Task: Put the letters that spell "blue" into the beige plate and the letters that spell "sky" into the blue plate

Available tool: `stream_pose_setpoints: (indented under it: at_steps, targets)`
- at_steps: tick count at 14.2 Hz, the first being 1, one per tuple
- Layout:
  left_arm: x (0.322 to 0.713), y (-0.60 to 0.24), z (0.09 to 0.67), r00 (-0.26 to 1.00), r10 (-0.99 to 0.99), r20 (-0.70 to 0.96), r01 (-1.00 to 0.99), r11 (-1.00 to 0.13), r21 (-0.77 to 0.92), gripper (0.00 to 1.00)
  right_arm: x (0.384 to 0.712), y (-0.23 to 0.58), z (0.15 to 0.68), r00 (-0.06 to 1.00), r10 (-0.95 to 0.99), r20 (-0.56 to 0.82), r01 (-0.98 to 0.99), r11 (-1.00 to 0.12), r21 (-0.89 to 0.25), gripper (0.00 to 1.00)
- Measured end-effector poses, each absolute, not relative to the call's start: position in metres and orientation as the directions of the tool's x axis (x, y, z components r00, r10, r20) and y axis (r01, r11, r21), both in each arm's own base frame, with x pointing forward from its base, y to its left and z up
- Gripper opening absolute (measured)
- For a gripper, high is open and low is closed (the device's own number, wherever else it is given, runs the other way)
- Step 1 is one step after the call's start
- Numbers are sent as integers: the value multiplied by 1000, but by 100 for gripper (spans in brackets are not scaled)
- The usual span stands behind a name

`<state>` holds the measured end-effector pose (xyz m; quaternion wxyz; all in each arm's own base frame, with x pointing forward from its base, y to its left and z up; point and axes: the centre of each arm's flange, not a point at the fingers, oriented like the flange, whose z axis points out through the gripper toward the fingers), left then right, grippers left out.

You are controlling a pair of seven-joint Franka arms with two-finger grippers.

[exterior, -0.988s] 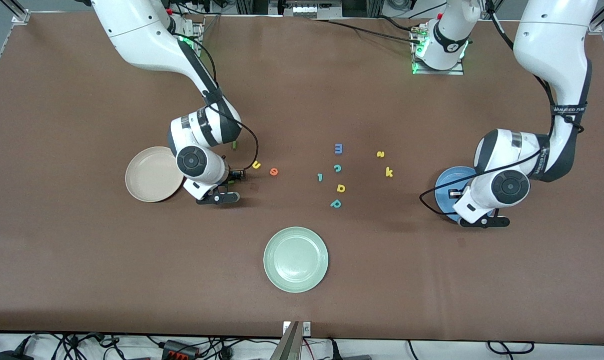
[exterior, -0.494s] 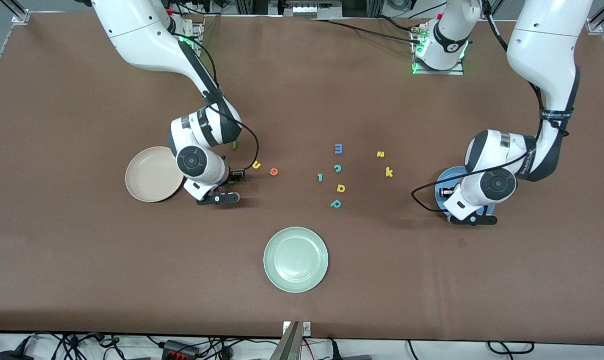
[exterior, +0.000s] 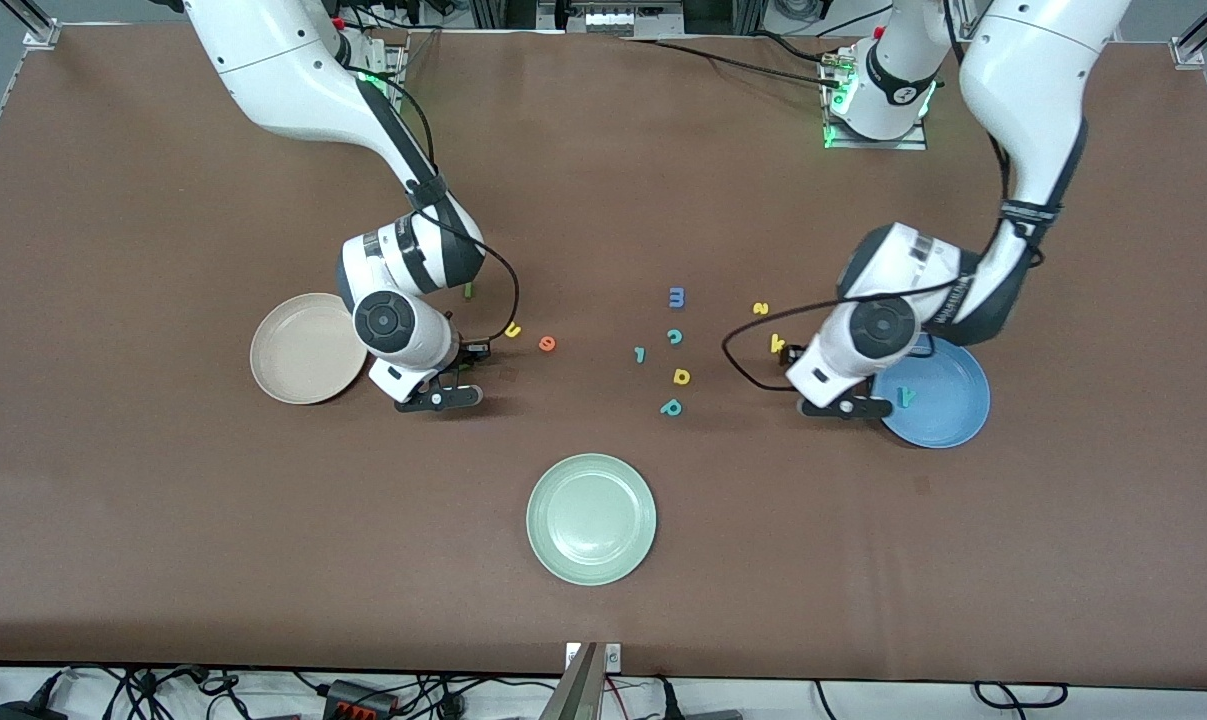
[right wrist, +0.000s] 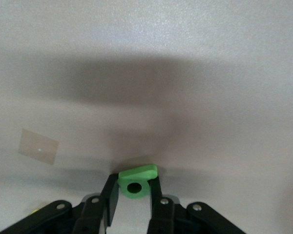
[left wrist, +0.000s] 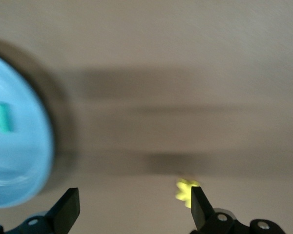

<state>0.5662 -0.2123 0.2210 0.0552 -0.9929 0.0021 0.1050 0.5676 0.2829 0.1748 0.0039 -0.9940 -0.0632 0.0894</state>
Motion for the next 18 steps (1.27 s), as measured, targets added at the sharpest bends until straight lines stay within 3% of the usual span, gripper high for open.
stream_pose_setpoints:
  at_steps: [7,9,10,13,16,18]
  targets:
    - [517,-225,172,991,-32,-133,-34,-999,-18,97,572,282,179,978,127,-165,126,-992,-21,29]
    - [515,-224,170,991,-33,-126,-35,-999,-11,86,577,278,193,978,118,-169,117,-993,-18,29]
    - [515,-224,170,992,-33,-124,-35,-999,-10,86,582,268,207,978,102,-183,102,-995,-12,29]
    - [515,-224,170,992,-33,-123,-34,-999,-10,56,601,192,255,970,18,-244,16,-1000,-7,29]
    - [516,-227,172,993,-36,-117,-37,-999,-5,24,608,94,257,946,-60,-319,-68,-998,-14,29]
    - [516,-226,173,993,-35,-115,-36,-999,-5,24,600,53,234,930,-88,-356,-91,-996,7,29]
